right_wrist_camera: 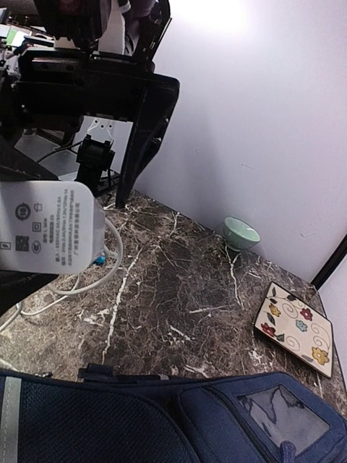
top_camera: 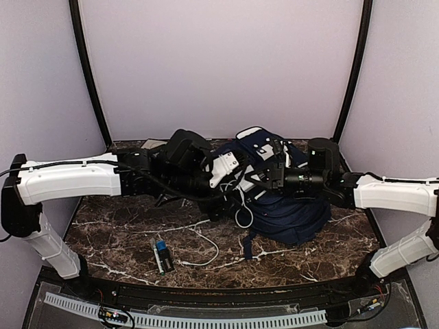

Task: Pack the student bag
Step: Pass from the left arm to the right, then place the charger in the upper front pocket of the bag.

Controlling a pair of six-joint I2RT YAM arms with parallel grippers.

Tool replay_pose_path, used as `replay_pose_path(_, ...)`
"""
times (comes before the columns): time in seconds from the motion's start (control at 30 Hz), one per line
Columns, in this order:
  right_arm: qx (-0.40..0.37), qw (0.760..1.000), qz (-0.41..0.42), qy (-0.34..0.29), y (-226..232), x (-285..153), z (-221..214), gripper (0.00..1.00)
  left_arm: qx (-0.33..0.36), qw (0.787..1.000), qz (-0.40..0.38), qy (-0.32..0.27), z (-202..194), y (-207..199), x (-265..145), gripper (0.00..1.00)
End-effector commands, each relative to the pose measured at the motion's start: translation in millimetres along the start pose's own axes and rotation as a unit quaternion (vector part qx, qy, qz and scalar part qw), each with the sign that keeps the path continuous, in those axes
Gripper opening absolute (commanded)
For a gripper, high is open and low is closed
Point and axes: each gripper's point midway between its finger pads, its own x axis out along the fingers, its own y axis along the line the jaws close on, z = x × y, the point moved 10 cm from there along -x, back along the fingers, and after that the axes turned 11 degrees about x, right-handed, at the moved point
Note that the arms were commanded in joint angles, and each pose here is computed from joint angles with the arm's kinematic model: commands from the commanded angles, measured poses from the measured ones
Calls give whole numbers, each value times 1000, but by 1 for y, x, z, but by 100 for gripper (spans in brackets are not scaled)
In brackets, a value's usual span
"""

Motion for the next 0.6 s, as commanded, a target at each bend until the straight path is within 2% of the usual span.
replay_pose_path(0.0, -15, 1000, 10, -23, 3, -12, 6, 0, -34, 996, -55, 65, -36, -14, -33, 99)
replay_pose_path(0.13, -17, 999, 8, -29, 1, -18, 9, 0, -85, 983, -85, 142, -83, -20, -34, 97)
replay_pose_path(0.23, -21, 999, 10, -31, 2, -21, 11, 0, -147, 966, -70, 199, -126, -9, -18, 79)
replay_pose_path(0.3, -23, 999, 11, -31, 3, -22, 11, 0, -171, 961, -56, 209, -139, -3, -5, 69)
replay_pose_path(0.37, -23, 999, 10, -30, 3, -23, 11, 0, -168, 967, -72, 177, -138, -5, 7, 66)
replay_pose_path(0.4, -23, 999, 11, -29, 4, -24, 11, 0, -163, 975, -82, 126, -131, -5, 12, 66)
replay_pose_path(0.43, -23, 999, 10, -29, 4, -25, 10, 0, -159, 978, -89, 102, -133, -8, 13, 66)
replay_pose_path(0.5, -24, 999, 8, -33, 4, -28, 9, 0, -133, 989, -63, 9, -131, -7, 17, 66)
replay_pose_path(0.57, -24, 999, 7, -36, 4, -31, 8, 0, -111, 992, -43, -40, -139, -10, 16, 62)
